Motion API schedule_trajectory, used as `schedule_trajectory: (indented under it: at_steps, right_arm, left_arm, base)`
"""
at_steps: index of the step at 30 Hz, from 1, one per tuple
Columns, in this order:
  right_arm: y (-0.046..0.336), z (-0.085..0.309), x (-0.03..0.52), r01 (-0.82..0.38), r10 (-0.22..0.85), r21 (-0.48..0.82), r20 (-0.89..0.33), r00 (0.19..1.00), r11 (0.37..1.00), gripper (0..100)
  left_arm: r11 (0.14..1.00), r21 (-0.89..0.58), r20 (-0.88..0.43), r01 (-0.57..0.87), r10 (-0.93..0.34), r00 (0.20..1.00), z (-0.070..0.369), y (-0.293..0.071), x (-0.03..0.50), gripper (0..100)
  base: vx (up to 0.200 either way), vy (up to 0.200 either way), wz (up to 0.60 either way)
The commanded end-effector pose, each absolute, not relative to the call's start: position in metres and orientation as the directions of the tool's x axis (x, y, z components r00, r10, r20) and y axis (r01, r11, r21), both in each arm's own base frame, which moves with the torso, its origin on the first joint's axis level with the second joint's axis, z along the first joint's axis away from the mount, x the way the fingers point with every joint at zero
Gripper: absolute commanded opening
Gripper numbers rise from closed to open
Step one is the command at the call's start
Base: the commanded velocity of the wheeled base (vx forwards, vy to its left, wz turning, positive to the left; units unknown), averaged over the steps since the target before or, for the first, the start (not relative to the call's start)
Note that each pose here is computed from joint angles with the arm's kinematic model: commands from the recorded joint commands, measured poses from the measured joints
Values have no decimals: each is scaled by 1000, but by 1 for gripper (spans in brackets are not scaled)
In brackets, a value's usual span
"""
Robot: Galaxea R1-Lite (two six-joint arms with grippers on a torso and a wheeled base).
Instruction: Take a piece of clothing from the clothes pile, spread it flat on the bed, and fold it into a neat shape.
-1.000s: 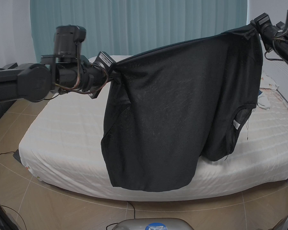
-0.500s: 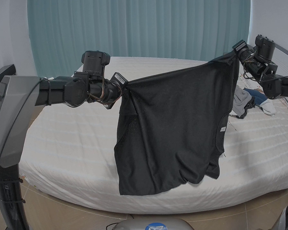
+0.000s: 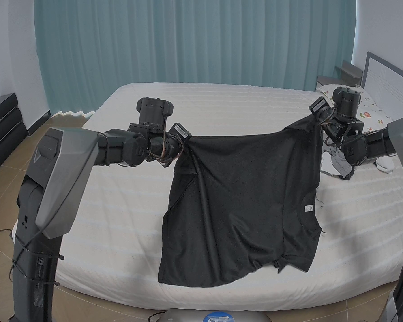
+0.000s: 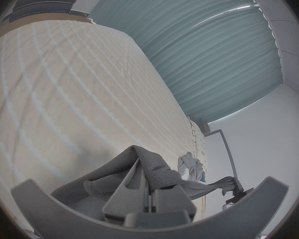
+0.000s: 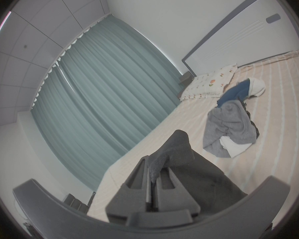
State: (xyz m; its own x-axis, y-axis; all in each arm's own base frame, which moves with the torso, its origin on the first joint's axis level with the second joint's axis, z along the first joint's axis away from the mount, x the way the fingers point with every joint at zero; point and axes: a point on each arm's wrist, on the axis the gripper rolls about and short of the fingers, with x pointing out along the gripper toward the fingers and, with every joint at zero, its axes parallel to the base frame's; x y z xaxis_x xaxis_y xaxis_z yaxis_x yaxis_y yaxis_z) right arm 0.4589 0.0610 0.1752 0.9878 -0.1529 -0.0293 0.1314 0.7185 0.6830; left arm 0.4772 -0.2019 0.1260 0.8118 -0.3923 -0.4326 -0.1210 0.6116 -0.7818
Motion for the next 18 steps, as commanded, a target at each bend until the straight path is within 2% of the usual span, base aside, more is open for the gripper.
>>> schedule_trajectory:
  at_steps: [1,3,6,9,10,12,13,18]
  right_arm:
    - [64,125,471,203,-162,658,-124,979,725,0]
    - [64,120,473,206,-165,658,-125,978,725,0]
    - [65,83,479,241,-172,640,-170,970,729,0]
    - [65,73,480,254,-171,632,-191,967,732,0]
    - [65,66,481,263,-171,627,-204,964,733,0]
    - [65,55,479,272,-159,619,-233,959,737,0]
    - [65,52,479,275,-154,616,-242,958,738,100]
    - [68,36,479,279,-132,606,-276,952,745,100]
  left_arm:
    - [621,-772,-450,-135,-384,807,95,-210,485,0]
    - [620,-773,-446,-132,-383,809,93,-211,486,0]
    - [631,-762,-470,-147,-382,795,74,-218,487,0]
    - [638,-753,-486,-160,-376,789,64,-219,488,0]
    - [643,-747,-494,-170,-366,789,57,-220,489,100]
    - [645,-742,-498,-183,-348,794,45,-221,491,100]
    - [645,-742,-496,-180,-348,796,40,-223,491,100]
    - [652,-735,-494,-187,-326,806,26,-223,494,100]
  base:
    - [0,0,0]
    - [0,0,0]
    - [0,0,0]
    - [0,0,0]
    - [0,0,0]
    - [0,0,0]
    - [0,0,0]
    - [0,0,0]
